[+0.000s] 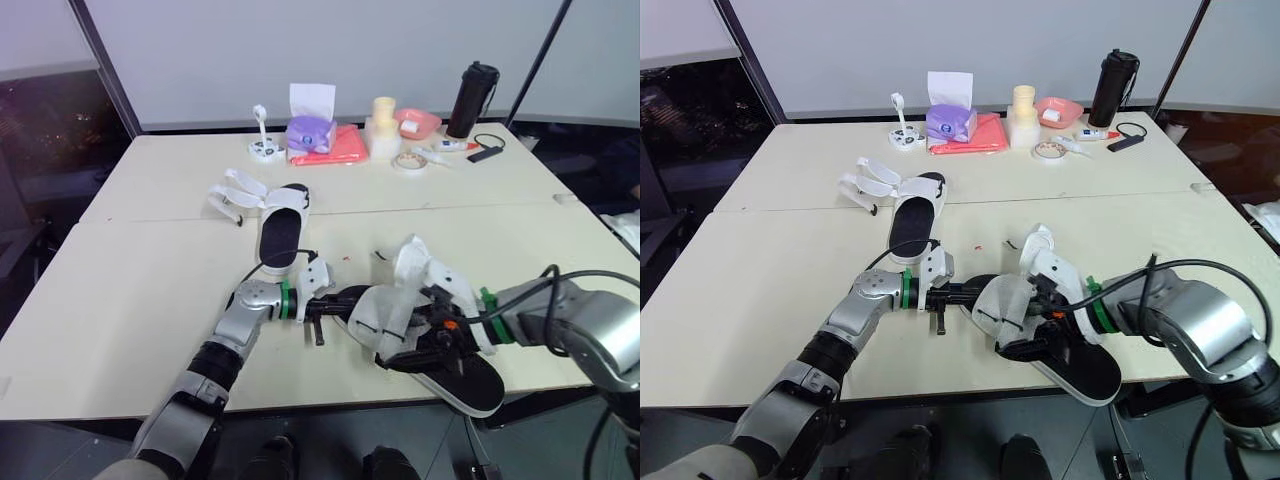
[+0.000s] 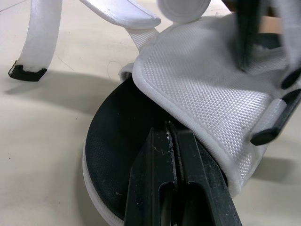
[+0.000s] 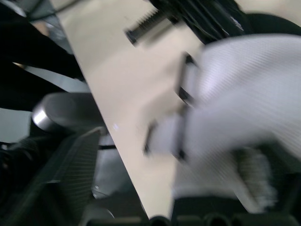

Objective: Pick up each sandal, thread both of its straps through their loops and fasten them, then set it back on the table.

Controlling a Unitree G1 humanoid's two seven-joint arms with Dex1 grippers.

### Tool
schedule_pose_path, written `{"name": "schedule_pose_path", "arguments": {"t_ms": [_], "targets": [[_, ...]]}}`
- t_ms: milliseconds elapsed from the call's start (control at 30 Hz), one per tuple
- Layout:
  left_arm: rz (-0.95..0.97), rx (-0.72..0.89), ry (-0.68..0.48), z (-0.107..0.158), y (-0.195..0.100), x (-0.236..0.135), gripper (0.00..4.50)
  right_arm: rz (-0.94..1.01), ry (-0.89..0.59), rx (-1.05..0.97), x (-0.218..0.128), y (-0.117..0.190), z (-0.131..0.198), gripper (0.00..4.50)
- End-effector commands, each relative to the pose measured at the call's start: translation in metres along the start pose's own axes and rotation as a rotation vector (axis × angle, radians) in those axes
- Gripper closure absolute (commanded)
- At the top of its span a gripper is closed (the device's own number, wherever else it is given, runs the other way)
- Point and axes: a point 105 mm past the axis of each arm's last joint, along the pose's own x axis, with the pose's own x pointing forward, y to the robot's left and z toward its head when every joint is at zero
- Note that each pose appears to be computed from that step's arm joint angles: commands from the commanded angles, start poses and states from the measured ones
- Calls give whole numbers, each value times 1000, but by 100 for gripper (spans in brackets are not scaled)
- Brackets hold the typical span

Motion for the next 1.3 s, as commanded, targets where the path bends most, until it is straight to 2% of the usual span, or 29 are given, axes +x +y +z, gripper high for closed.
{"name": "schedule_pose_path", "arguments": {"t_ms": [33, 267, 400, 533, 767, 1000, 1300], "targets": [[-7, -9, 27, -7, -3, 0, 450, -73, 1, -65, -23, 1, 5, 3], [-9, -12, 26, -8, -4, 0, 450, -135, 95, -96, -43, 15, -16, 3], [-10, -18, 18, -7, -5, 1, 450, -191, 111, -115, -31, 18, -29, 3], [-13, -30, 7, -5, -6, 1, 450, -338, 149, -173, -22, 2, -42, 3], [3, -64, -22, 1, -6, -3, 450, -458, 182, -309, -6, -6, -53, 3], [-37, -61, -4, 1, -15, -10, 450, -602, 176, -418, -17, -34, -41, 3], [-107, -13, 61, -3, -27, -18, 450, -614, 177, -499, -25, -55, -25, 3]]}}
